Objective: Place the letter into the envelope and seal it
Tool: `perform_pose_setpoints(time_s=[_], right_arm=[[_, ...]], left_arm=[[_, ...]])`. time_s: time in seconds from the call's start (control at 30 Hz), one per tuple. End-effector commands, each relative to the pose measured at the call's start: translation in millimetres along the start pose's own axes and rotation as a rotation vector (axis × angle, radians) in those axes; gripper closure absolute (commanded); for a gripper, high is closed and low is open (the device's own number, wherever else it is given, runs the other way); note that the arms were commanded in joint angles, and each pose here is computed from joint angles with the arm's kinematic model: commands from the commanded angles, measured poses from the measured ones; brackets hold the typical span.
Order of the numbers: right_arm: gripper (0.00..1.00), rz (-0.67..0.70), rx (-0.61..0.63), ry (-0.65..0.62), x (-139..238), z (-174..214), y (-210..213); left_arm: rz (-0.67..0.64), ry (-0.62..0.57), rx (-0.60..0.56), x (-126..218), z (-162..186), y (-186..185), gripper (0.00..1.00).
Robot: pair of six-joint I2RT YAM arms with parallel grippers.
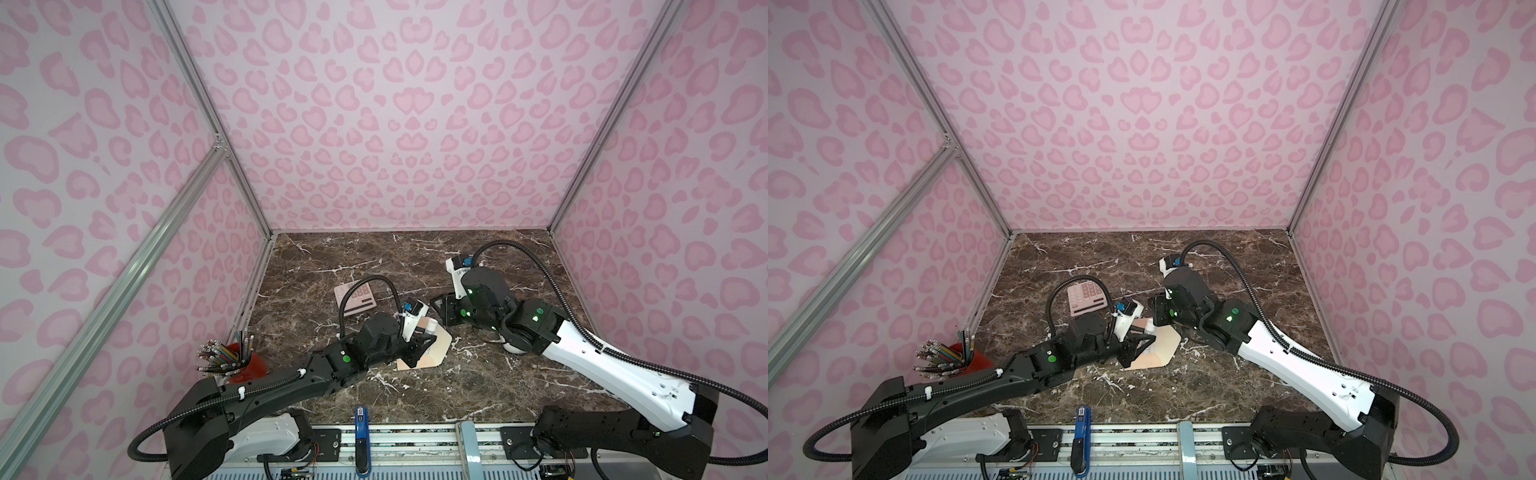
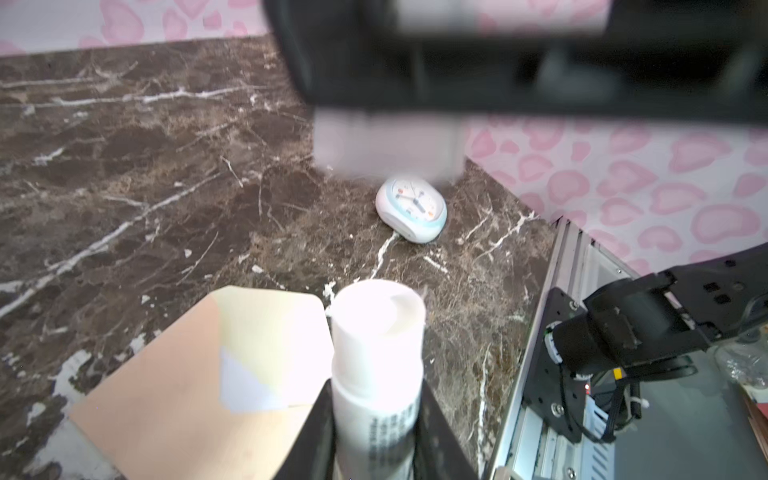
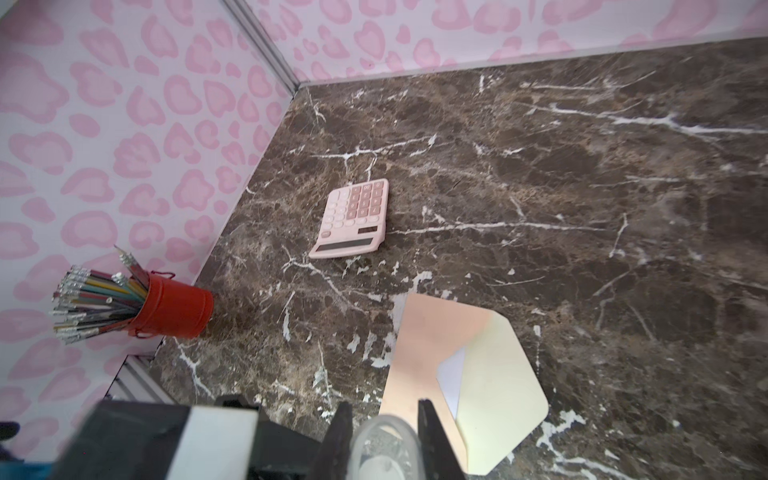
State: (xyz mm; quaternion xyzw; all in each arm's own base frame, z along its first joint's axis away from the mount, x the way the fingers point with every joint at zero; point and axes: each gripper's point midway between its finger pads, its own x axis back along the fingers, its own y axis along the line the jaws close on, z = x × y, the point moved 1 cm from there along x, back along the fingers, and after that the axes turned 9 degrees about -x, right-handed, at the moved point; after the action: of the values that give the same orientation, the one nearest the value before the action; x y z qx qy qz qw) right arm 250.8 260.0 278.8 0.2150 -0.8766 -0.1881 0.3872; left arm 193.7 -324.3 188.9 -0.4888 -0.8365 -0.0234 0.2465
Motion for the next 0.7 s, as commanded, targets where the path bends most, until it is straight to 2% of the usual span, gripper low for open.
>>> perform_pose_setpoints(time_s=[0.0,0.27,0.43,0.67], right_arm=[[0.86,-0.003,0.012,-0.044,3,-10,2],[0.85,0.099,0.025,-0.092,10,-25,-26],[0.85,0.237,0.007,-0.135,6,-31,-78],[0.86,0.398,-0.081,-0.197,-23,-15,-160]], left_arm=[[0.016,0.009,-0.007,-2,-1,-4,0.86],[-0.002,-0.027,0.000,6,-11,-3,0.86],[-0.012,-0.065,-0.015,21,-24,-5,0.85],[0.000,-0.112,-0.029,37,-42,-10,0.83]])
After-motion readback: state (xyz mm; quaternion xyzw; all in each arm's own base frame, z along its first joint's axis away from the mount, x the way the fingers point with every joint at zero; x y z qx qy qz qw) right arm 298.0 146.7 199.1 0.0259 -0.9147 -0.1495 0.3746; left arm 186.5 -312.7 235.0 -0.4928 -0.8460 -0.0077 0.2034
